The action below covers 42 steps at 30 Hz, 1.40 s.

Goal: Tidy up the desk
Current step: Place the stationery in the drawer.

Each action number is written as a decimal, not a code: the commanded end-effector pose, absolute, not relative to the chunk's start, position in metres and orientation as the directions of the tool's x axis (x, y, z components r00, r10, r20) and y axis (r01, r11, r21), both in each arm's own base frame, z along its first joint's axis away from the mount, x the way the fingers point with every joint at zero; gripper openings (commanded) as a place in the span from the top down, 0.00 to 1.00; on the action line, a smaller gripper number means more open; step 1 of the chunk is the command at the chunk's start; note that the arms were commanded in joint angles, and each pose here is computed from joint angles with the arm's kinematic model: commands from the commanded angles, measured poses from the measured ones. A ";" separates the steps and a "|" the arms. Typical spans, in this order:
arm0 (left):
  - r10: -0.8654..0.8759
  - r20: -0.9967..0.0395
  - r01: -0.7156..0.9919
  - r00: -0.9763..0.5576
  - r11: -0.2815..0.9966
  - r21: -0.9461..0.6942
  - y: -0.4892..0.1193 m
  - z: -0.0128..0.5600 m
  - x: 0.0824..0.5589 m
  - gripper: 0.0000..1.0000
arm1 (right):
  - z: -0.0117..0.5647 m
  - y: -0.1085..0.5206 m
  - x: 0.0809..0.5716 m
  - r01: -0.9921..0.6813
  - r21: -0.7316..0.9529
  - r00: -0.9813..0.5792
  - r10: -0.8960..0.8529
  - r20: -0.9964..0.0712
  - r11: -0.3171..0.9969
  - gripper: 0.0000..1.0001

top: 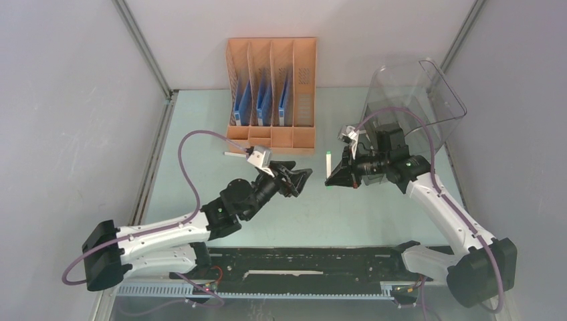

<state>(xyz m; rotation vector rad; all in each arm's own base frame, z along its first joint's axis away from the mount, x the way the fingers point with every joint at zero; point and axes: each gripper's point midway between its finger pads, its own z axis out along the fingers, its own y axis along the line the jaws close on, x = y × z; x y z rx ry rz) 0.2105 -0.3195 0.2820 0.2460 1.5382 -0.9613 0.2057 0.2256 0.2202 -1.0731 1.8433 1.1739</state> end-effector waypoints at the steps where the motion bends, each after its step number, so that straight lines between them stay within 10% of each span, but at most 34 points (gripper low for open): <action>1: -0.392 -0.907 0.586 -0.153 0.703 -0.403 -0.290 0.288 0.218 0.29 | 0.233 0.222 0.209 -0.941 0.232 -0.302 -0.306 -0.903 0.245 1.00; 14: -0.410 -0.906 0.424 -0.102 0.807 -0.412 -0.238 0.257 0.228 0.05 | 0.211 0.186 0.258 -0.869 0.007 -0.254 -0.434 -0.864 0.496 1.00; 42: -0.400 -0.907 0.289 -0.130 0.860 -0.420 -0.209 0.212 0.237 0.00 | 0.136 0.097 0.362 -0.363 -0.349 -0.548 -0.501 -0.670 0.864 0.97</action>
